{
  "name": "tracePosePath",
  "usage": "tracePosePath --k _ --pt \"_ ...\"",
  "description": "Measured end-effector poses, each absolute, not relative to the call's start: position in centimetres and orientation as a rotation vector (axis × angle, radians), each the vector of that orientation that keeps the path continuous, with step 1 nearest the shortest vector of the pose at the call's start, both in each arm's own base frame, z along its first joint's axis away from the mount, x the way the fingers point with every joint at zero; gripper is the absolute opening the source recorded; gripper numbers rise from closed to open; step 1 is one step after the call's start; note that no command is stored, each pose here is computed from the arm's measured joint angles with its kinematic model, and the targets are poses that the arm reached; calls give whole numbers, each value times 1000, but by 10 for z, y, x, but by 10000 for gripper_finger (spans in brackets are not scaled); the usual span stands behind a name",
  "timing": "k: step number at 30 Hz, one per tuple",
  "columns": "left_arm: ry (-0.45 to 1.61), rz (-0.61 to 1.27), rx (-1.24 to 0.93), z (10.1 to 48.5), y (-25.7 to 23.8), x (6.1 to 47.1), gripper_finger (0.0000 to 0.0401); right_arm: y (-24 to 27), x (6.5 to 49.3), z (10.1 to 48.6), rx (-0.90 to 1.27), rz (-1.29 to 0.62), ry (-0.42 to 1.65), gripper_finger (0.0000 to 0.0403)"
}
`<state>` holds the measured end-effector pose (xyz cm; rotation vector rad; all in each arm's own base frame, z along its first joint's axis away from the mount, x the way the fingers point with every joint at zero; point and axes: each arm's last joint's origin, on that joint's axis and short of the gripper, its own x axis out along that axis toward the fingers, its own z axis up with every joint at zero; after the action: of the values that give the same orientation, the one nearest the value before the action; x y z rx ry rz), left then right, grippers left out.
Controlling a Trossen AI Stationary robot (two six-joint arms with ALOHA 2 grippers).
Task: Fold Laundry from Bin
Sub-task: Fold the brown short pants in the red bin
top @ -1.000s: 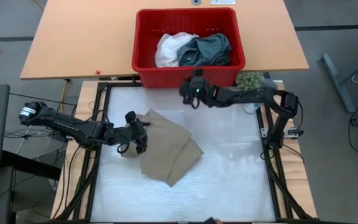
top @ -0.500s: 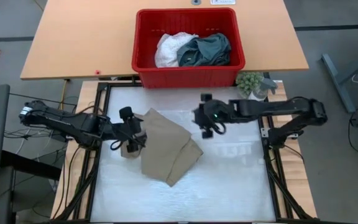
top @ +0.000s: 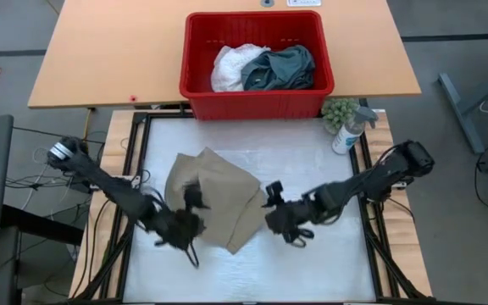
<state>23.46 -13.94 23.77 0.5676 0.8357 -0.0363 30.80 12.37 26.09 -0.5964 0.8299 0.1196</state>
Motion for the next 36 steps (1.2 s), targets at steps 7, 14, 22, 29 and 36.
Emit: tracePosePath --k 7,14,22,29,36 --pt "918 -160 888 195 -207 274 308 148 304 251 -510 129 826 220" --pt "983 -163 1040 167 -244 317 308 164 296 251 -419 128 819 220" --pt "1008 -137 1030 152 -240 340 308 181 286 251 -389 137 806 220" --pt "1041 -64 906 153 -208 362 291 193 278 251 -331 145 804 220" --pt "1122 -118 762 150 -191 368 172 208 267 251 -350 176 790 220"
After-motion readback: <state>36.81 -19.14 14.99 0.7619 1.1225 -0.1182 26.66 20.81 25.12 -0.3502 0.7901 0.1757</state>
